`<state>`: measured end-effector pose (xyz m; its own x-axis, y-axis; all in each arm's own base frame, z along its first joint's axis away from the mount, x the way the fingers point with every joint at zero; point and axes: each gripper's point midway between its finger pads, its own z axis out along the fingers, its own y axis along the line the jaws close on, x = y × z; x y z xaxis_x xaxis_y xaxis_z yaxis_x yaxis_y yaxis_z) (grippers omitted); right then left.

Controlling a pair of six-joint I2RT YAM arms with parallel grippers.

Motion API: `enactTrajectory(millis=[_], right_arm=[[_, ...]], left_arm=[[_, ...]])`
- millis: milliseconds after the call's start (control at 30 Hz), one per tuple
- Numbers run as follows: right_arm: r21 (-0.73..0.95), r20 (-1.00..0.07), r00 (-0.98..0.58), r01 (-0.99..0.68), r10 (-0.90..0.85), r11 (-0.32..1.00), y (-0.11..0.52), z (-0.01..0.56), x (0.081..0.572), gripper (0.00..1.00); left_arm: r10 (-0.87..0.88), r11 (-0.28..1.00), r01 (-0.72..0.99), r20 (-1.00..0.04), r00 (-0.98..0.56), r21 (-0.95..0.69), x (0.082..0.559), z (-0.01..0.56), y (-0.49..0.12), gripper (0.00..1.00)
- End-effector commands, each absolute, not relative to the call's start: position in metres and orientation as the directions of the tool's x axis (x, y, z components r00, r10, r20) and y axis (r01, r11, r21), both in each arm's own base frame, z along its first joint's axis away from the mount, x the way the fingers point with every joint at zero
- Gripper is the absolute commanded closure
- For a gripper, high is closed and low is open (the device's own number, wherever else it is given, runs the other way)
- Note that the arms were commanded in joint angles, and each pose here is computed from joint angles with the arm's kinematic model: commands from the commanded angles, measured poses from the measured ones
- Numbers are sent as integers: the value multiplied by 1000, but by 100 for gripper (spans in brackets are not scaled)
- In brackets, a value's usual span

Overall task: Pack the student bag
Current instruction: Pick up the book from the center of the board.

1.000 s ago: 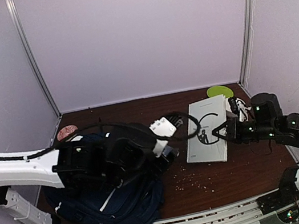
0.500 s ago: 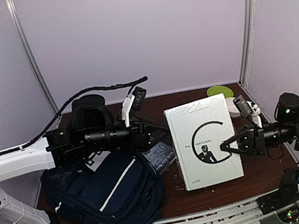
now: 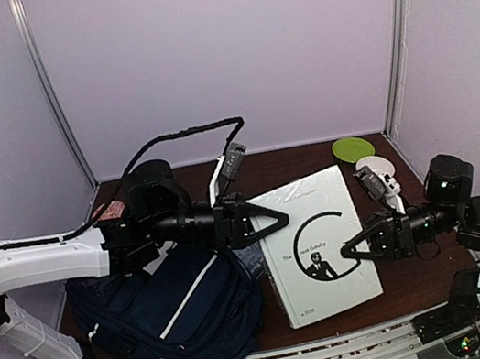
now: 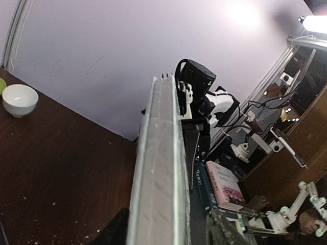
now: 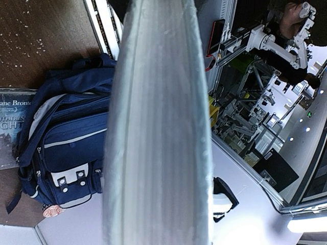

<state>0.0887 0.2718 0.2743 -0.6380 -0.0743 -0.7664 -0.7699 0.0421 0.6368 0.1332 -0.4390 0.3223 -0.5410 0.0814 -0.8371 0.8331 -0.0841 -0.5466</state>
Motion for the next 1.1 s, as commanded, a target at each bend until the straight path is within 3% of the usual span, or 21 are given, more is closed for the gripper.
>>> enactTrajectory(millis=[0, 67, 133, 167, 200, 267, 333, 400, 533, 700, 833, 1067], right_arm=[[501, -862, -507, -855, 15, -133, 276, 339, 71, 100], [500, -863, -505, -857, 12, -126, 278, 339, 73, 100], [493, -867, -497, -866, 41, -78, 277, 340, 80, 100], [493, -867, -496, -869, 58, -48, 276, 340, 85, 96], [499, -863, -496, -866, 97, 11, 274, 341, 96, 80], [519, -849, -499, -850, 176, 91, 268, 344, 112, 54], [539, -821, -498, -837, 278, 91, 259, 355, 117, 37], [567, -782, -510, -821, 359, 70, 252, 360, 121, 25], [615, -715, -532, -788, 453, 45, 244, 362, 128, 12], [659, -639, -567, -752, 520, -10, 240, 358, 132, 9], [671, -657, -588, -741, 473, 11, 257, 354, 133, 10], [726, -618, -626, -686, 476, 40, 277, 345, 149, 15]], left_arm=[[23, -200, 822, -841, -540, -533, 127, 347, -442, 30], [3, -203, 821, -839, -545, -534, 127, 352, -440, 51], [-32, -195, 827, -840, -542, -527, 128, 358, -434, 82], [-52, -186, 833, -841, -538, -521, 129, 362, -430, 93], [-81, -171, 840, -843, -532, -514, 132, 368, -425, 100], [-130, -148, 852, -844, -520, -502, 136, 378, -417, 100], [-194, -133, 866, -844, -499, -482, 139, 393, -406, 100], [-256, -109, 875, -837, -483, -472, 145, 407, -396, 100], [-429, -81, 883, -784, -449, -462, 158, 440, -365, 100], [-582, -33, 884, -711, -396, -465, 168, 470, -333, 100], [-611, 7, 864, -686, -395, -504, 179, 473, -328, 100], [-650, -76, 861, -629, -425, -503, 175, 483, -326, 100]])
